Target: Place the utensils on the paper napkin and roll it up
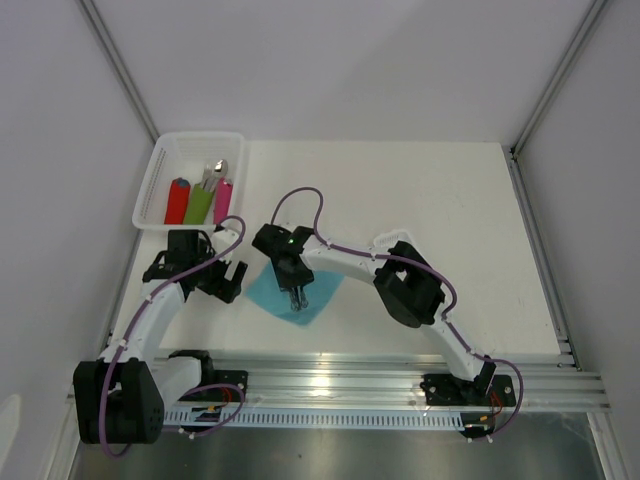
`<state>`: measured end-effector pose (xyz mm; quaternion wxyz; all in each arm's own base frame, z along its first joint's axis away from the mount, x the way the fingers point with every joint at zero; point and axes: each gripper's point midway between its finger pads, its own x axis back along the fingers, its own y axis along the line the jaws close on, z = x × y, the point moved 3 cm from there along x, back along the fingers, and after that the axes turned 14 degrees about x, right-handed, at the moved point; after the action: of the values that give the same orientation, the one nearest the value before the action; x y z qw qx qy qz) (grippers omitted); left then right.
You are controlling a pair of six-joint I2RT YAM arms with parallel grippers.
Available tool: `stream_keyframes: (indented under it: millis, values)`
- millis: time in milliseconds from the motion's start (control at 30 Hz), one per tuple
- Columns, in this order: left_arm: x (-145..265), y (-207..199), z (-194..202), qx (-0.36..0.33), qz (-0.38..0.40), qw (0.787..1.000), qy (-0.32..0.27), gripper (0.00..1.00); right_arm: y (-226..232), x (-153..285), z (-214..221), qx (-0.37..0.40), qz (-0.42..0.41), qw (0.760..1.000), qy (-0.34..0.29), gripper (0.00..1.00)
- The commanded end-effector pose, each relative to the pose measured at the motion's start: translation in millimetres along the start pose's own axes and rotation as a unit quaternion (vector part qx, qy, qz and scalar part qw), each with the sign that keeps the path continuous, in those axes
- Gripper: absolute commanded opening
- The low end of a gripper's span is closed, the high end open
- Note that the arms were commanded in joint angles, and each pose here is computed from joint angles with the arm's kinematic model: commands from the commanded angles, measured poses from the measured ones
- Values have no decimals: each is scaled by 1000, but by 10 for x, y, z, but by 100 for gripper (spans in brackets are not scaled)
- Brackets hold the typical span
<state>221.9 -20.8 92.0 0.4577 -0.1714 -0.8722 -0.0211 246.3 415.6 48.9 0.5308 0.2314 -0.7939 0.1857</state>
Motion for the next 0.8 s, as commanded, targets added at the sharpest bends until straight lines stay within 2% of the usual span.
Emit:
stream_keyframes:
  millis: [0, 200, 567, 767]
  values:
    - [-12, -8, -53, 1, 1, 1000, -11, 100, 19, 37, -31, 3, 6, 1000, -3, 45]
    - [-5, -5, -50, 1, 0, 1000, -11, 99, 31, 42, -31, 4, 3, 1000, -4, 42]
    - [-2, -6, -50, 1, 0, 1000, -10, 99, 29, 161, -119, 6, 1, 1000, -22, 50]
    - [19, -9, -59, 0, -1, 1000, -11, 99, 27, 440, -297, 5, -13, 998, -59, 51]
